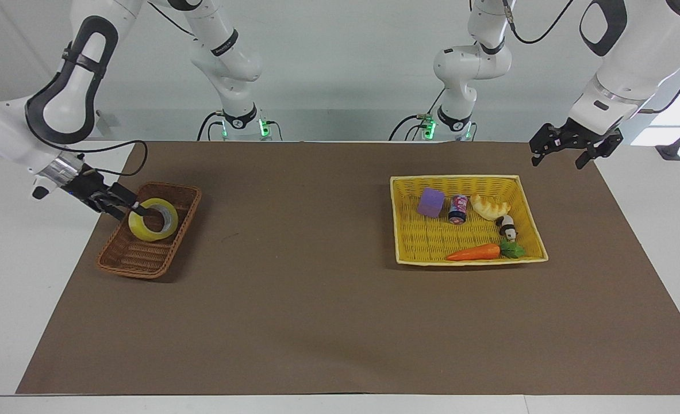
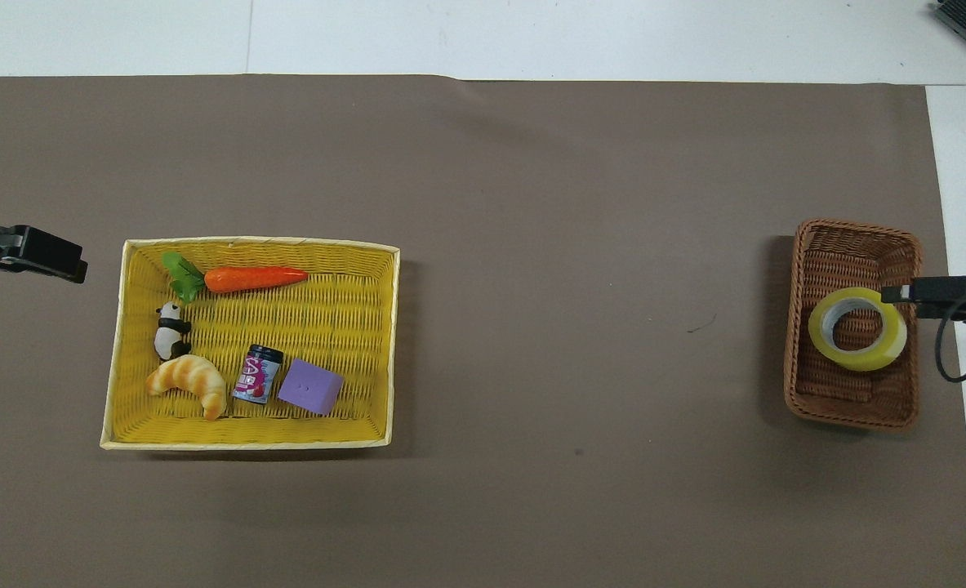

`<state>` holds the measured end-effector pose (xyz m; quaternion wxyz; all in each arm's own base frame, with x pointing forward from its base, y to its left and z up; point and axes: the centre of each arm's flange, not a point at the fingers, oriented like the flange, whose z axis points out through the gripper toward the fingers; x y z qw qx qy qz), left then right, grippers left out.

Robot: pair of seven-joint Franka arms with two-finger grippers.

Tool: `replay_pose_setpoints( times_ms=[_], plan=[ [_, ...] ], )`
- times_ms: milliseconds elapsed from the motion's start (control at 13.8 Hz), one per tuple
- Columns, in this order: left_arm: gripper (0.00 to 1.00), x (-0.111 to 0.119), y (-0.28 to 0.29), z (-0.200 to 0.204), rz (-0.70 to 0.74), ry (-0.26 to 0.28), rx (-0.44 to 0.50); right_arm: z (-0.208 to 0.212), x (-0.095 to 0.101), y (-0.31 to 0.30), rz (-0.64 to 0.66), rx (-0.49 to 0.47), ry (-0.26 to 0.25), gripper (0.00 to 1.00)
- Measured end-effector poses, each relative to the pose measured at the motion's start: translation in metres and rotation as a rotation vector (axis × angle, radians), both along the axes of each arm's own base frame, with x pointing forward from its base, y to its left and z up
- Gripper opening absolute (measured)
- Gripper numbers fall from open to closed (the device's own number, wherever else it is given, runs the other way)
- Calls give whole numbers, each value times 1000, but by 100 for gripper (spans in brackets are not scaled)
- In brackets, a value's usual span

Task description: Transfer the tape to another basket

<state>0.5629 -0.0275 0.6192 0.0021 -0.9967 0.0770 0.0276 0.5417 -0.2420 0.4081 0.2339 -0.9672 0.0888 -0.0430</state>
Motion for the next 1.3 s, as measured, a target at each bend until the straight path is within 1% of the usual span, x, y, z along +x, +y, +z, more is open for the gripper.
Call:
replay_pose_setpoints(
  times_ms=[72, 217, 362, 506, 579, 651, 868, 1085, 1302],
  plan=[
    [100, 0, 0, 0, 0, 0, 0, 17, 7, 2, 28, -41, -20, 100],
    [100, 0, 0, 0, 0, 0, 0, 43, 22, 15, 76, -111, -41, 100],
    [100, 0, 0, 0, 0, 0, 0, 63, 36, 33, 121, -184, -48, 100],
    [100, 0, 0, 0, 0, 0, 0, 82, 46, 56, 191, -295, -44, 100],
    [100, 0, 0, 0, 0, 0, 0, 95, 51, 74, 199, -347, -39, 100],
    [100, 0, 0, 0, 0, 0, 0, 109, 54, 92, 169, -378, -35, 100],
    [100, 0, 0, 0, 0, 0, 0, 142, 50, 148, 62, -407, -8, 100],
    [100, 0, 0, 0, 0, 0, 0, 163, 39, 196, -13, -403, 41, 100],
    [100, 0, 0, 0, 0, 0, 0, 181, 27, 235, -96, -392, 74, 100]
  ],
)
